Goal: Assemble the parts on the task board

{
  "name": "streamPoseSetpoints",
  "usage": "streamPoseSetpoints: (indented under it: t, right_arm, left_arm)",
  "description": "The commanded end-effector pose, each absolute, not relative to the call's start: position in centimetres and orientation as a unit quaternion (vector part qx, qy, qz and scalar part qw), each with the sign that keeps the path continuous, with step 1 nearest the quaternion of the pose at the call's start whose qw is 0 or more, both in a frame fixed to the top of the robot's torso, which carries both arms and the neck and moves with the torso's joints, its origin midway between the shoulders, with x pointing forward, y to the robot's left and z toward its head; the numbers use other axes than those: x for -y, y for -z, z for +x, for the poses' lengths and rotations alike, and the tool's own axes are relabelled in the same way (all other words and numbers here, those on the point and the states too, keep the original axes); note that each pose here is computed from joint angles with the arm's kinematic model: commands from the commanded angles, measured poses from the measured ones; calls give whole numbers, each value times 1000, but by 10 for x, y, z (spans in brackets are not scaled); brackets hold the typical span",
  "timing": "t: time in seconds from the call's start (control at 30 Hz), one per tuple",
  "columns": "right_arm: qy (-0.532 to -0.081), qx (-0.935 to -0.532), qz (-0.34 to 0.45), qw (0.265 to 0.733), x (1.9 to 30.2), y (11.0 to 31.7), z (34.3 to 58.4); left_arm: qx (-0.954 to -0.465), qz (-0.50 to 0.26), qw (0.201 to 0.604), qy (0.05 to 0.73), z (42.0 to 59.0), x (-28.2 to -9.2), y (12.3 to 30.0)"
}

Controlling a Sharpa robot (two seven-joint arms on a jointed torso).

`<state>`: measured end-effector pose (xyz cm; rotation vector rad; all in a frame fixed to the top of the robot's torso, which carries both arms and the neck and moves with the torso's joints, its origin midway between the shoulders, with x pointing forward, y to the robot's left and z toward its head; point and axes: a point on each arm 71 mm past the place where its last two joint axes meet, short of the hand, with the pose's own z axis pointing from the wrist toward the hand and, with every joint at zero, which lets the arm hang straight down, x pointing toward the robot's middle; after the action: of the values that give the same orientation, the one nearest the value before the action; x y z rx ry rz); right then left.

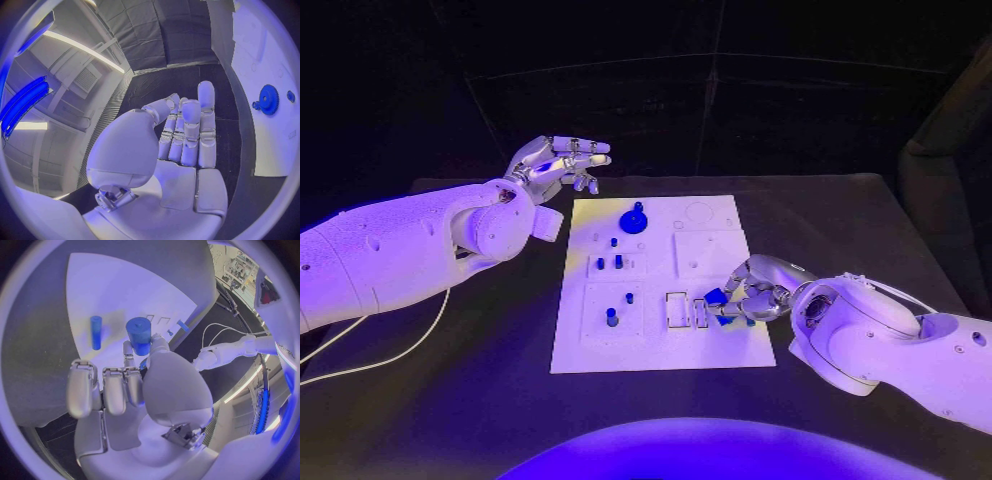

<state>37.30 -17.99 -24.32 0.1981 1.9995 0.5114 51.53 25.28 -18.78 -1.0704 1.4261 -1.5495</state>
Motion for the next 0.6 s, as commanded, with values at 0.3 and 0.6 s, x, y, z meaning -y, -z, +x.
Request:
streamPoseSetpoints:
  t: [0.3,0.6]
  right_arm:
    - [-257,-819,120,498,160,240,372]
    - [-237,-846,103,466,143,250,375]
  left_arm:
    - [-557,-416,374,613,515,-251,186]
    - [-558,-416,372,614,515,-249,186]
